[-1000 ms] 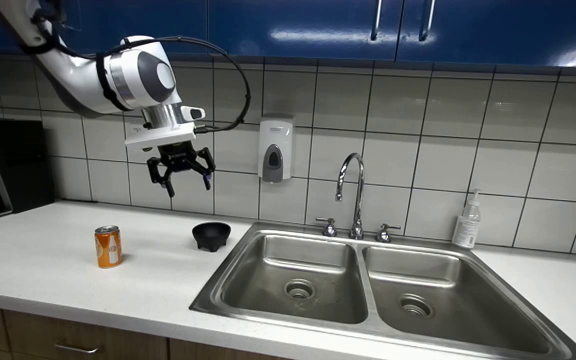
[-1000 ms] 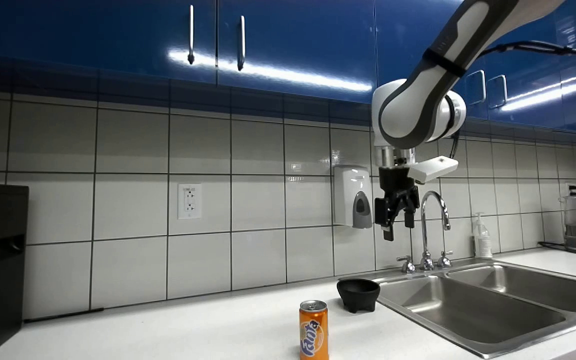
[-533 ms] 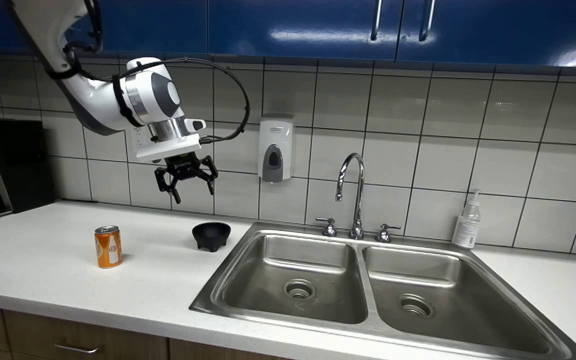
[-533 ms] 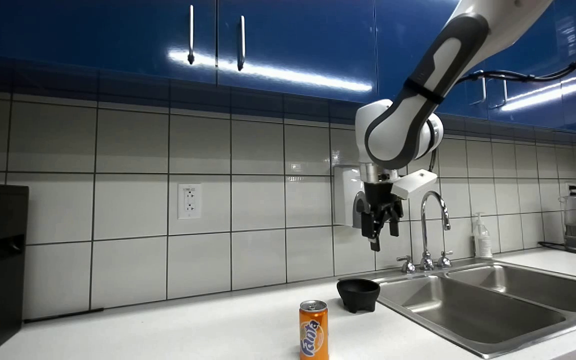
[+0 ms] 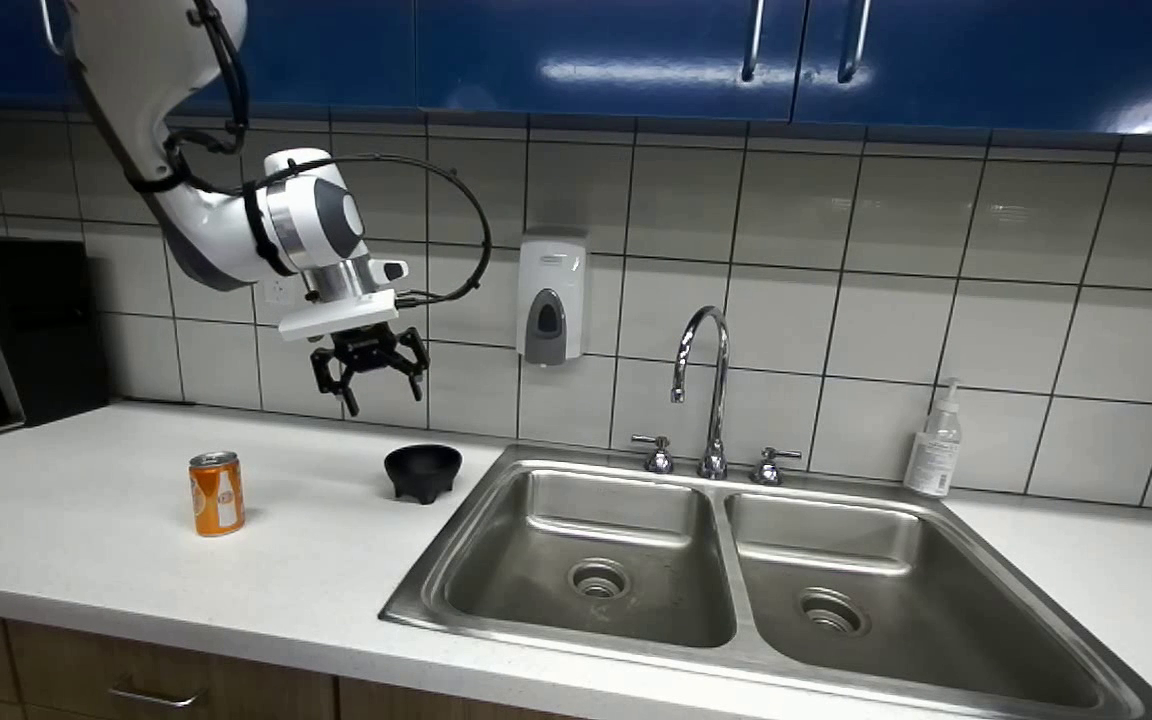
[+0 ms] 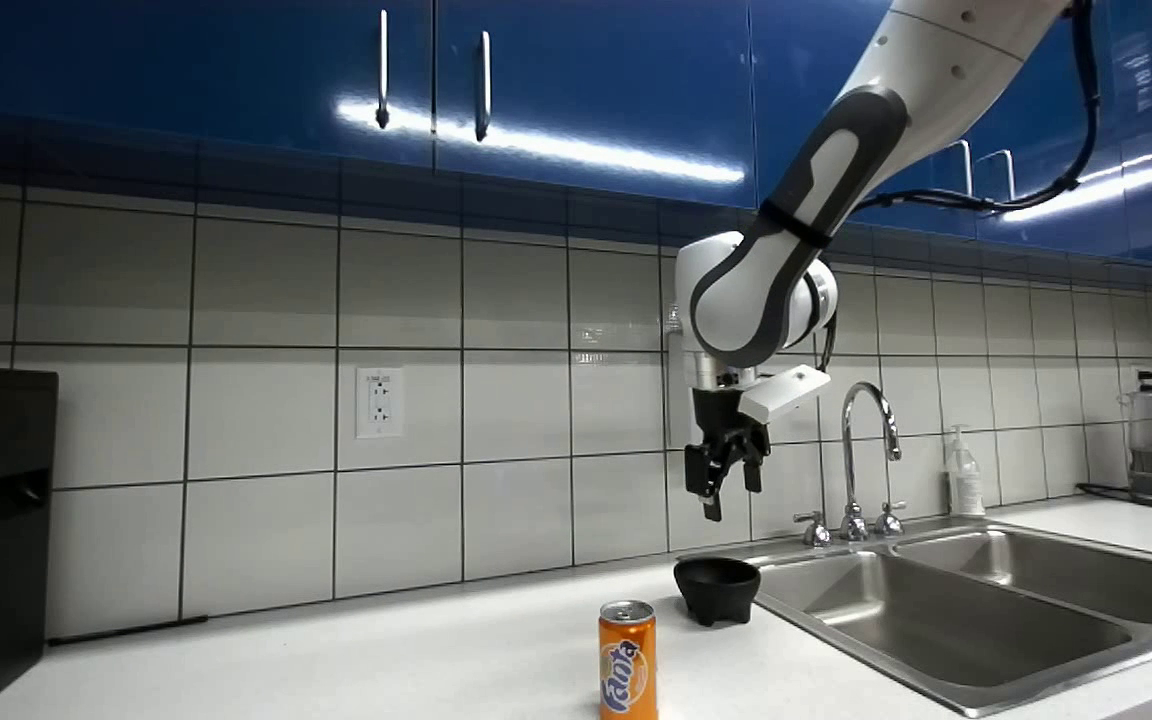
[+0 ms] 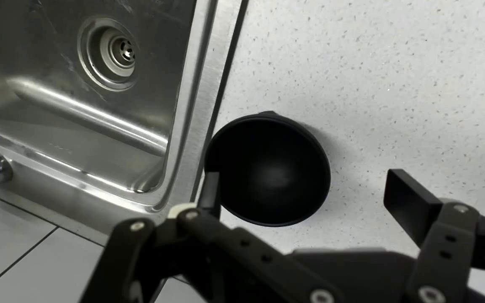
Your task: Put the black bowl in the sink
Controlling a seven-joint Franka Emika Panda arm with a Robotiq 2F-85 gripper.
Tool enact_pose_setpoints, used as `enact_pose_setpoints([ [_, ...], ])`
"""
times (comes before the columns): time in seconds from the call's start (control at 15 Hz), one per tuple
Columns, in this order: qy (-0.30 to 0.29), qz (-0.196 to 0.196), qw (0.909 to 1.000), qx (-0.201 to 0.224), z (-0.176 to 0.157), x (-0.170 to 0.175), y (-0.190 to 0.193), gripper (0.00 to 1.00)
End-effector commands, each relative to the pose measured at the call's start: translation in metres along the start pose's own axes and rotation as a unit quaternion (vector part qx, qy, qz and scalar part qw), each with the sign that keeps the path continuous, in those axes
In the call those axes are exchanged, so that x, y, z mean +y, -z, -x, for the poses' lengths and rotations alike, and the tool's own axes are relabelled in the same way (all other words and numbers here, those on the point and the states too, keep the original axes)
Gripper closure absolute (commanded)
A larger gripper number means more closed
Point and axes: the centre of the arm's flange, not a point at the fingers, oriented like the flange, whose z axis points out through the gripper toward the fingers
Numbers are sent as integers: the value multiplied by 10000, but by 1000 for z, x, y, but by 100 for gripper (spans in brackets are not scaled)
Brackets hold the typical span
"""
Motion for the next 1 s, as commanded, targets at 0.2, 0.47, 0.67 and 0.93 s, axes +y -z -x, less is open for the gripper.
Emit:
enact_pose_setpoints([
  [0.2, -229, -189, 9995, -135, -33, 2, -30, 0],
  [0.47, -240, -296, 9990, -212, -43, -5, -48, 0],
  [0.67, -219, -349, 9988, -274, -48, -8, -60, 0],
  [0.93, -209, -380, 9986, -315, -55, -10, -76, 0],
])
